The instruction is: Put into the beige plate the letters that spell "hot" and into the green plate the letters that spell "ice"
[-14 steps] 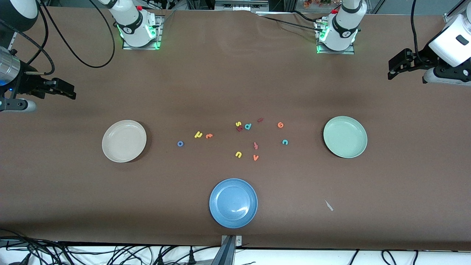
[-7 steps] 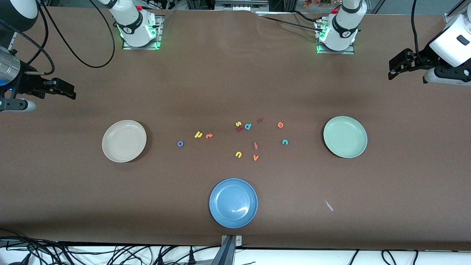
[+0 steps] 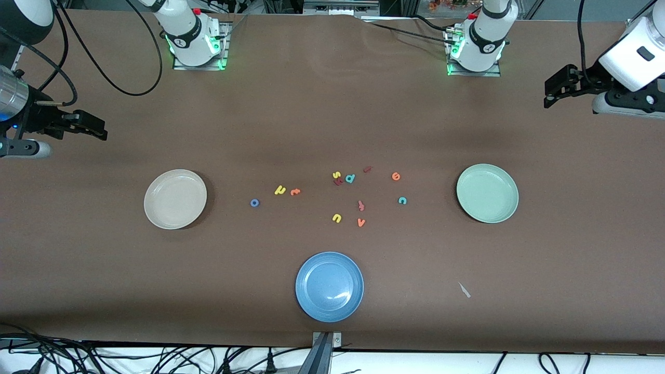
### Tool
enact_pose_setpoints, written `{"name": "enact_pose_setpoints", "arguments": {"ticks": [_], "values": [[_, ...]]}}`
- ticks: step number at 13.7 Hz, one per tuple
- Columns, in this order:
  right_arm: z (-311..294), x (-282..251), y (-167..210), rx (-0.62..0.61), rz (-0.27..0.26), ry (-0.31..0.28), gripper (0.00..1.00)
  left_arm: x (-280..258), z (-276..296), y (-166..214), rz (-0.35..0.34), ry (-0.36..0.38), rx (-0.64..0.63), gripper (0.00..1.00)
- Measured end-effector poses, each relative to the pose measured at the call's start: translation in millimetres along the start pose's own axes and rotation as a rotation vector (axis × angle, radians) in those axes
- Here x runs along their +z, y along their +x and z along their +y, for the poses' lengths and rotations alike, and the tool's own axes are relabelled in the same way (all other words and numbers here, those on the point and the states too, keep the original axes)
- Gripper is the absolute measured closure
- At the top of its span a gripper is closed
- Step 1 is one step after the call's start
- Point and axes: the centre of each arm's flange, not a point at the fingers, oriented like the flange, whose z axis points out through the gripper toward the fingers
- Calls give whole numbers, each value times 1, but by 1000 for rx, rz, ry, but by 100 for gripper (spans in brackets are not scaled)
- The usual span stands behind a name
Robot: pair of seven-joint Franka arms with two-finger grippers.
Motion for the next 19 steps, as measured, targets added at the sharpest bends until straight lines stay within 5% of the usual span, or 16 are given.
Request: {"name": "enact_pose_setpoints", "arguments": {"ticks": [13,16,19], "values": [[0,0,0,0,0,0,0,11,-3,0,-51,-2,-4,0],[0,0,0,0,0,0,0,70,19,33,-159,-38,42,0],[0,0,0,0,0,0,0,145,43,86,-179,-120,69,0]]}}
